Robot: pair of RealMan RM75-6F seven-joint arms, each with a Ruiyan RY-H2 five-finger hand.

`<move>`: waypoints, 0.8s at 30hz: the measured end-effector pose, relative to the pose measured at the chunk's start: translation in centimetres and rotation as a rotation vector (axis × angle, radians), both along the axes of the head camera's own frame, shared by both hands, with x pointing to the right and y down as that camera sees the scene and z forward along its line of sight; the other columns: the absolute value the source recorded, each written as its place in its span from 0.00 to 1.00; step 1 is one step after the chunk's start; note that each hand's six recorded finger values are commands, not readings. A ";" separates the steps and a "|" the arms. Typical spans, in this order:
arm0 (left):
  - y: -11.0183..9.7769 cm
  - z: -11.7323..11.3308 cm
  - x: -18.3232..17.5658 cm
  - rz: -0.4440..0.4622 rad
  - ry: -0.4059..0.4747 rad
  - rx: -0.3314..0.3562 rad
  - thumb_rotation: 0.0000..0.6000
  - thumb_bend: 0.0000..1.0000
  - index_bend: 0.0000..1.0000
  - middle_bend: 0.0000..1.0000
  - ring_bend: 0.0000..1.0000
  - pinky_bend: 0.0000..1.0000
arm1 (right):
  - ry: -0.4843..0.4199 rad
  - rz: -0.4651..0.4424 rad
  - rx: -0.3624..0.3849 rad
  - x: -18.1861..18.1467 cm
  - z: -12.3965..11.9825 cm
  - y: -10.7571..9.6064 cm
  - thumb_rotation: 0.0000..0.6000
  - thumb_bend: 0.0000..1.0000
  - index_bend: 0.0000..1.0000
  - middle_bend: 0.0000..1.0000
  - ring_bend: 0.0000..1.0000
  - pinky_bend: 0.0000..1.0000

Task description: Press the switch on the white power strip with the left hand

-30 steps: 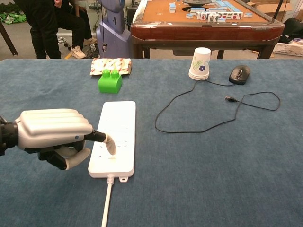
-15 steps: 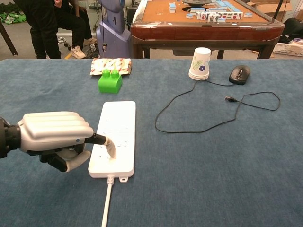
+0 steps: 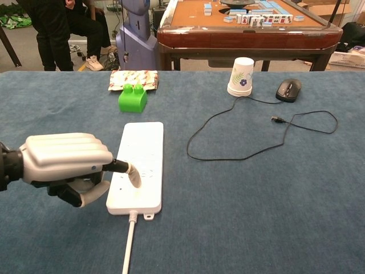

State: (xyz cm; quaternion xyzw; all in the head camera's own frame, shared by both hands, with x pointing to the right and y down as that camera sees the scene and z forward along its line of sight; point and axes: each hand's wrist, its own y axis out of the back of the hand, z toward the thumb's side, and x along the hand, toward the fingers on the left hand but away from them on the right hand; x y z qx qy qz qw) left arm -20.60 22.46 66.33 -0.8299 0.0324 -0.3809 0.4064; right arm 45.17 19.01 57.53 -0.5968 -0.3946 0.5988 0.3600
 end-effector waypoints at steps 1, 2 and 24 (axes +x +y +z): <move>-0.2 -0.6 0.1 -0.011 0.017 0.007 1.00 0.73 0.29 1.00 1.00 1.00 | -0.001 -0.001 0.000 0.0 0.0 0.0 1.00 0.23 0.22 0.21 0.20 0.38; -0.4 -1.0 0.0 -0.020 0.028 0.012 1.00 0.73 0.29 1.00 1.00 1.00 | -0.002 -0.002 0.000 -0.1 0.0 0.0 1.00 0.23 0.22 0.21 0.20 0.38; -5.5 -5.1 -16.1 -0.510 -0.163 0.229 1.00 0.72 0.25 0.69 0.66 0.92 | -0.007 -0.070 -0.014 -1.8 -0.5 -1.1 1.00 0.23 0.22 0.21 0.20 0.38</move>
